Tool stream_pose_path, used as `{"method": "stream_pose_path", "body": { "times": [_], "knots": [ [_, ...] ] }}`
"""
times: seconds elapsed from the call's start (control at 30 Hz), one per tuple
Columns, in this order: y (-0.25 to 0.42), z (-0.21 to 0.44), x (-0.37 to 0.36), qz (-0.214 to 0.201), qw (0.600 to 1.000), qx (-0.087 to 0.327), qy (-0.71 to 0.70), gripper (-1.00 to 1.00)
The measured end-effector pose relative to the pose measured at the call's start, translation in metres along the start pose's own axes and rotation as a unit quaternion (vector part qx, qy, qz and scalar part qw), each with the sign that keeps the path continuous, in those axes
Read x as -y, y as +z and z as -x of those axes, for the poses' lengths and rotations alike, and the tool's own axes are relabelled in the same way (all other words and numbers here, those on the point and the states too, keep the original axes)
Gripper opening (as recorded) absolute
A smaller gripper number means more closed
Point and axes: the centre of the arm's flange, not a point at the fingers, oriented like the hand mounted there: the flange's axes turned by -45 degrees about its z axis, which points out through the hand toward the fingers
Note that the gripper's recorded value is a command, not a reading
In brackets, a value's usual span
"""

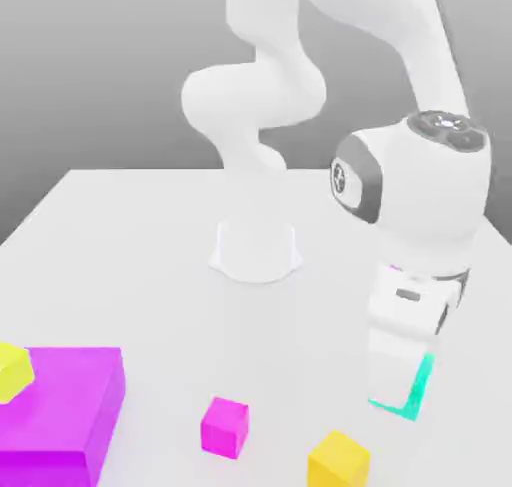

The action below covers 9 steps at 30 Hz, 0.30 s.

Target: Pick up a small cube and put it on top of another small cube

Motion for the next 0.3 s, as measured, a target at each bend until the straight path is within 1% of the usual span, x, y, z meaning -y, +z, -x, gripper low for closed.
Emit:
{"method": "stream_pose_path", "body": {
  "times": [0.07, 0.17, 0.2, 0.3],
  "knots": [
    [0.004, 0.008, -0.021, 0.000, 0.999, 0.000, 0.040, -1.00],
    [0.040, 0.010, -0.028, 0.000, 0.999, 0.000, 0.052, -1.00],
    [0.050, 0.011, -0.028, 0.000, 0.999, 0.000, 0.053, 1.00],
    [0.050, 0.011, -0.028, 0.000, 0.999, 0.000, 0.053, 1.00]
  ]
}}
